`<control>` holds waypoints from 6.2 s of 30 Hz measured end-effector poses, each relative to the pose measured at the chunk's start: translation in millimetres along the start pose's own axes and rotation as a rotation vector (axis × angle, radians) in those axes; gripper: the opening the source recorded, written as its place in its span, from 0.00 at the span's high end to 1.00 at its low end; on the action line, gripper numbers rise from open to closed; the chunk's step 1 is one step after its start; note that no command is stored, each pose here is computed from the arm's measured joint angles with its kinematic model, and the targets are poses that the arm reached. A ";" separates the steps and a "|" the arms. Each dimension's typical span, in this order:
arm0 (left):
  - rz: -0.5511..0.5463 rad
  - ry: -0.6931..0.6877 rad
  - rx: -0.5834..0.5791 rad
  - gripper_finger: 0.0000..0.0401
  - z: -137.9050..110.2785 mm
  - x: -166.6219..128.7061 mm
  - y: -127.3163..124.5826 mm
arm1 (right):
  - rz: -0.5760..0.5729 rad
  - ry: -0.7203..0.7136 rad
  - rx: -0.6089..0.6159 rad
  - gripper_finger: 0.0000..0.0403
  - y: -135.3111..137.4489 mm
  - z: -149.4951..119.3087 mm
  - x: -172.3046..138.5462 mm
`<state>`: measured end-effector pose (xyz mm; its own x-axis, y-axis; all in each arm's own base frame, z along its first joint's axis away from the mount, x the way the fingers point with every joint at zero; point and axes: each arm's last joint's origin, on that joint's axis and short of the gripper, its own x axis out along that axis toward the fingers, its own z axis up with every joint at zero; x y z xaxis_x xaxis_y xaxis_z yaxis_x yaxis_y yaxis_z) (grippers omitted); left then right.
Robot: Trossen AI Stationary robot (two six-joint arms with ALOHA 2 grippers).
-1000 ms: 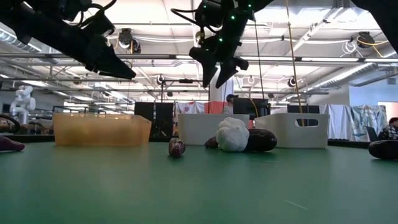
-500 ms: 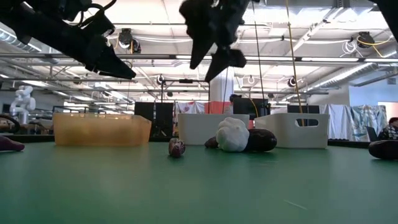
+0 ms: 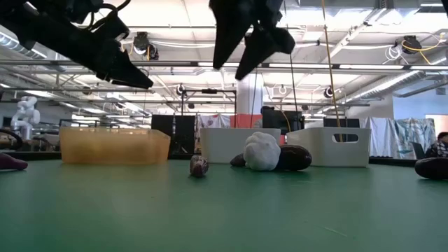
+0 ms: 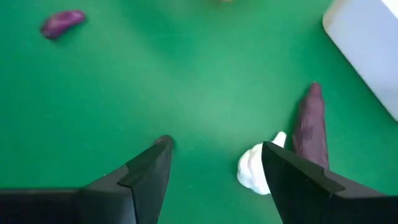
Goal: Sort produce into baskets
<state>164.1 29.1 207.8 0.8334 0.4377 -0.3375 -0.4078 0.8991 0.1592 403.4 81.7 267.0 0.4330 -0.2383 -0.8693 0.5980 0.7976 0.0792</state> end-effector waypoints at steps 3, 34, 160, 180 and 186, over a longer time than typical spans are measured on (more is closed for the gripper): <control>0.000 -0.011 -0.005 0.25 1.2 0.0 0.0 | -0.040 0.027 0.030 0.39 -5.1 2.1 12.6; -0.020 -0.021 0.010 0.25 2.1 -0.1 -0.4 | -0.315 0.340 0.163 0.29 -24.8 -22.9 97.0; -0.055 -0.024 0.011 0.25 2.3 -0.1 -1.5 | -0.343 0.745 0.323 0.23 45.6 -161.6 -50.7; -0.056 -0.019 0.011 0.25 1.8 -0.1 -1.5 | -0.344 0.966 0.113 0.23 13.0 -177.7 -0.4; -0.056 -0.019 0.011 0.25 1.8 -0.1 -1.5 | -0.322 0.999 0.027 0.23 -0.6 -181.7 16.4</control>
<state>165.3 27.7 209.3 0.8617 0.3866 -0.3285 -0.3561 0.9221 0.1511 287.6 178.0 164.0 -0.4955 0.1389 -0.8574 0.6061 0.7624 -0.2267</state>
